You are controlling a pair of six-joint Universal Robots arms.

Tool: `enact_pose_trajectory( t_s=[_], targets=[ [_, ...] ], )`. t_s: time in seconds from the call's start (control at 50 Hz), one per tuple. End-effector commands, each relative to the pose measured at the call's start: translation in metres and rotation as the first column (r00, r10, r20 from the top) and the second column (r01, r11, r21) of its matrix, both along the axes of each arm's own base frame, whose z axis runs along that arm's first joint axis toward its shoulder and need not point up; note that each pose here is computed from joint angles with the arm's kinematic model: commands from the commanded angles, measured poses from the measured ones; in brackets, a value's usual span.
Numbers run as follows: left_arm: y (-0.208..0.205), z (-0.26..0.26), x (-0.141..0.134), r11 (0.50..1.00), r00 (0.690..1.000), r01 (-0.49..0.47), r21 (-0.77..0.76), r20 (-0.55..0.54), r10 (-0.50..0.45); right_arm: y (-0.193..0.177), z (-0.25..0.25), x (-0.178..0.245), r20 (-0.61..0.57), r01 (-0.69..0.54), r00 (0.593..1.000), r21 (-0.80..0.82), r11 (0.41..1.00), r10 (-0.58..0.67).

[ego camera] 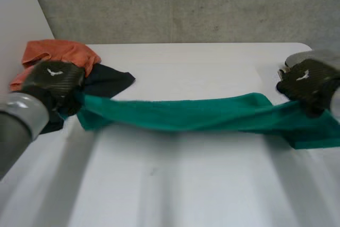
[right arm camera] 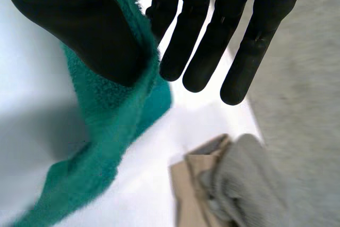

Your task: Fold the laundry.

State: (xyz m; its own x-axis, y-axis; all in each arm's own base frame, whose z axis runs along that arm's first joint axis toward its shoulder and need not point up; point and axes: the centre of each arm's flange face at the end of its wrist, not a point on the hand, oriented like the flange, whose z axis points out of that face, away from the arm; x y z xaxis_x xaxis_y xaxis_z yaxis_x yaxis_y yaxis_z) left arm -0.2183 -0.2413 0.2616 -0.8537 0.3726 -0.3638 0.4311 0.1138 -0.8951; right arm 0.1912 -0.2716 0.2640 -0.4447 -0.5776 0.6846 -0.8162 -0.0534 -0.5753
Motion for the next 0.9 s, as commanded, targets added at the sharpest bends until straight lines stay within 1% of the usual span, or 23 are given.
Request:
enact_pose_trajectory(
  t_s=[0.02,0.04,0.06,0.1,0.12,0.18,0.2,0.26,0.28,0.34,0.4,0.42,0.48,0.5,0.56,0.58,0.64,0.66,0.7,0.72,0.78,0.8,0.9],
  targets=[
    [-0.072,-0.044,-0.022,0.998,0.994,-0.061,0.030,0.090,0.058,-0.054,-0.043,0.014,-0.075,0.094,0.993,0.003,0.996,-0.093],
    [-0.087,-0.037,-0.028,0.998,0.994,-0.059,-0.019,0.090,0.060,-0.062,-0.042,0.017,-0.068,0.102,0.992,-0.023,0.995,-0.103],
    [-0.095,-0.030,-0.031,0.997,0.995,-0.057,-0.057,0.083,0.061,-0.078,-0.036,0.022,-0.037,0.114,0.992,-0.090,0.989,-0.117],
    [-0.111,-0.010,-0.038,0.988,0.997,-0.054,-0.147,0.050,0.062,-0.095,-0.022,0.028,0.014,0.127,0.992,-0.183,0.975,-0.127],
    [-0.124,0.015,-0.043,0.968,0.998,-0.056,-0.246,0.004,0.059,-0.113,-0.003,0.033,0.080,0.143,0.989,-0.290,0.946,-0.125],
    [-0.137,0.060,-0.047,0.908,0.995,-0.072,-0.412,-0.087,0.039,-0.133,0.036,0.039,0.198,0.178,0.976,-0.463,0.868,-0.094],
    [-0.141,0.092,-0.048,0.847,0.988,-0.094,-0.523,-0.156,0.014,-0.141,0.063,0.041,0.273,0.205,0.960,-0.566,0.798,-0.052],
    [-0.143,0.133,-0.044,0.740,0.967,-0.154,-0.655,-0.252,-0.022,-0.145,0.098,0.042,0.366,0.242,0.930,-0.687,0.685,0.038],
    [-0.142,0.150,-0.042,0.684,0.954,-0.187,-0.705,-0.298,-0.046,-0.142,0.119,0.043,0.406,0.258,0.907,-0.744,0.616,0.111],
    [-0.141,0.162,-0.038,0.632,0.942,-0.217,-0.744,-0.329,-0.063,-0.134,0.137,0.046,0.418,0.240,0.878,-0.805,0.542,0.233],
    [-0.143,0.154,-0.036,0.650,0.947,-0.210,-0.730,-0.318,-0.052,-0.130,0.131,0.047,0.394,0.187,0.878,-0.803,0.566,0.270],
    [-0.145,0.144,-0.032,0.676,0.950,-0.207,-0.707,-0.310,-0.032,-0.128,0.125,0.047,0.383,0.156,0.879,-0.794,0.588,0.284],
    [-0.148,0.124,-0.027,0.720,0.955,-0.206,-0.663,-0.295,0.002,-0.127,0.111,0.049,0.375,0.119,0.881,-0.768,0.630,0.290],
    [-0.150,0.110,-0.024,0.747,0.959,-0.207,-0.631,-0.284,0.026,-0.129,0.097,0.049,0.377,0.103,0.883,-0.736,0.669,0.279],
    [-0.150,0.087,-0.019,0.786,0.963,-0.205,-0.583,-0.266,0.054,-0.131,0.075,0.048,0.377,0.082,0.891,-0.681,0.728,0.253],
    [-0.150,0.070,-0.017,0.810,0.966,-0.201,-0.550,-0.251,0.070,-0.132,0.058,0.047,0.377,0.067,0.896,-0.636,0.769,0.234],
    [-0.149,0.044,-0.014,0.845,0.970,-0.195,-0.498,-0.226,0.090,-0.132,0.029,0.047,0.372,0.041,0.905,-0.561,0.827,0.208],
    [-0.147,0.025,-0.013,0.869,0.973,-0.190,-0.458,-0.208,0.103,-0.130,0.010,0.048,0.370,0.023,0.908,-0.507,0.862,0.194],
    [-0.143,0.004,-0.012,0.894,0.976,-0.180,-0.411,-0.187,0.111,-0.127,-0.011,0.050,0.367,0.001,0.912,-0.449,0.894,0.183],
    [-0.139,-0.016,-0.013,0.916,0.980,-0.167,-0.365,-0.159,0.116,-0.124,-0.031,0.050,0.361,-0.014,0.917,-0.395,0.919,0.169],
    [-0.131,-0.046,-0.014,0.946,0.986,-0.145,-0.291,-0.125,0.113,-0.121,-0.059,0.049,0.355,-0.025,0.924,-0.317,0.948,0.144],
    [-0.126,-0.063,-0.017,0.959,0.989,-0.127,-0.252,-0.108,0.103,-0.120,-0.077,0.048,0.354,-0.023,0.927,-0.265,0.964,0.120],
    [-0.118,-0.090,-0.015,0.974,0.991,-0.118,-0.192,-0.081,0.104,-0.120,-0.110,0.044,0.371,0.004,0.927,-0.159,0.987,0.057]
  ],
)
